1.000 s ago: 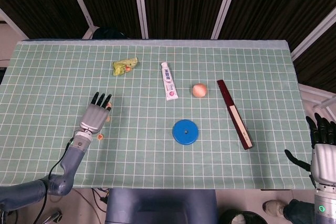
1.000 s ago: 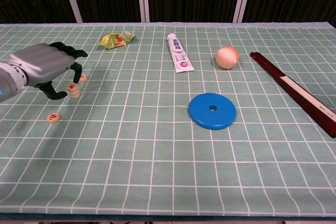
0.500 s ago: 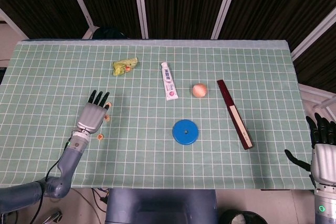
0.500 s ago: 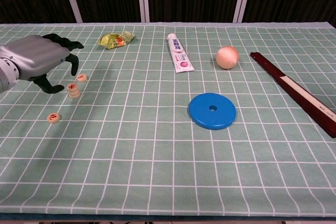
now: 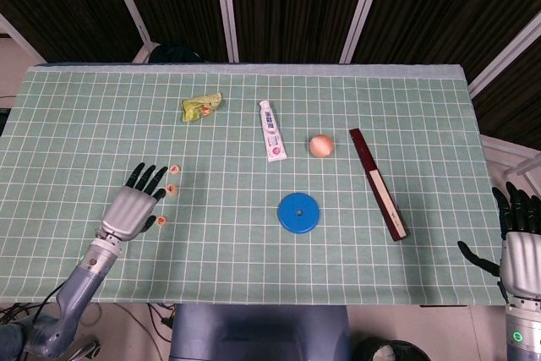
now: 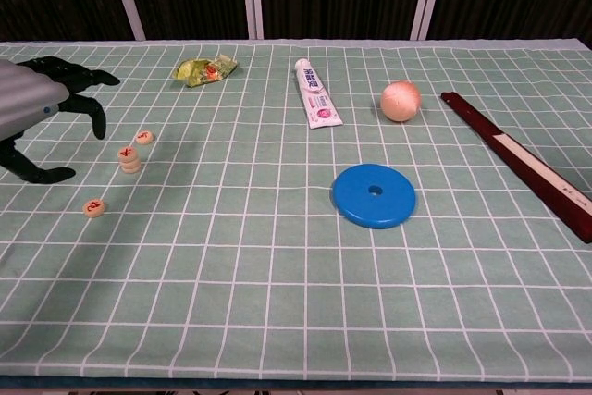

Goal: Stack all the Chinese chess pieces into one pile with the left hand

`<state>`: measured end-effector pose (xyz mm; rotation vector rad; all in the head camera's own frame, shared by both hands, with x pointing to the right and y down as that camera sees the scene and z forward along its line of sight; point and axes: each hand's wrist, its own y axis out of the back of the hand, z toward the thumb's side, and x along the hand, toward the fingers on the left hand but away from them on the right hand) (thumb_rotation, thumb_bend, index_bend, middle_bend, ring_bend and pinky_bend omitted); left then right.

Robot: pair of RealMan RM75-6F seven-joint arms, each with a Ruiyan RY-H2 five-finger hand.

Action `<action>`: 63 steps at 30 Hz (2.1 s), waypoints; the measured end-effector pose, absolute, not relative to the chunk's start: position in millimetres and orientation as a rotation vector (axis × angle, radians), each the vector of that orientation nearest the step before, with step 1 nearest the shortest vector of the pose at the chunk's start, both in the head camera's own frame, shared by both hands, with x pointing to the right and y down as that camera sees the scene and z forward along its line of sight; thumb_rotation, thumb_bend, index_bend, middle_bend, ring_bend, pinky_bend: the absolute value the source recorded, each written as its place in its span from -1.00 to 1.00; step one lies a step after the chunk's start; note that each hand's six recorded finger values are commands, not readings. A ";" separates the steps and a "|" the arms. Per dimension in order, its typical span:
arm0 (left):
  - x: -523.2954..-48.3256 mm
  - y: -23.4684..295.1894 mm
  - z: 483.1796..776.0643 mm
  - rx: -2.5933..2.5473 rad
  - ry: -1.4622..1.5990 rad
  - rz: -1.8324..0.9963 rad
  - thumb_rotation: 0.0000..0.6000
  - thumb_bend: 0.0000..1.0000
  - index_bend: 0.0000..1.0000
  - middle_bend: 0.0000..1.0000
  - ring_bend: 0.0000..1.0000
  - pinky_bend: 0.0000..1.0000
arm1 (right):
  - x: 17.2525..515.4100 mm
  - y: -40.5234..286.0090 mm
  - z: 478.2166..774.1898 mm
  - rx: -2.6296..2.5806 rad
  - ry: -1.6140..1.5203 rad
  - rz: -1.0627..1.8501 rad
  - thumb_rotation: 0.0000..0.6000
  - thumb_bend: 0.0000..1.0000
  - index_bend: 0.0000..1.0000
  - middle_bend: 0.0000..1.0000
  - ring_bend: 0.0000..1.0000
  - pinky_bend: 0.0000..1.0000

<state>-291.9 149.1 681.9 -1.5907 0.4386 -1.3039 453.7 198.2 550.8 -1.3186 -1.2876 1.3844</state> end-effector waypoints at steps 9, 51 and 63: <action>-302.4 135.8 697.2 -1.624 0.510 -1.332 1.00 -0.49 -0.26 -1.00 -1.00 -1.00 | 453.4 198.6 551.0 -1.318 -1.288 1.384 1.00 -0.54 -0.81 -0.97 -1.00 -1.00; -271.1 31.7 772.6 -1.540 0.390 -1.537 1.00 -0.52 -0.18 -1.00 -1.00 -1.00 | 458.6 197.7 548.0 -1.258 -1.331 1.399 1.00 -0.54 -0.81 -0.97 -1.00 -1.00; -260.6 35.3 783.0 -1.522 0.357 -1.515 1.00 -0.47 -0.10 -1.00 -1.00 -1.00 | 458.7 197.9 548.0 -1.258 -1.334 1.398 1.00 -0.53 -0.81 -0.97 -1.00 -1.00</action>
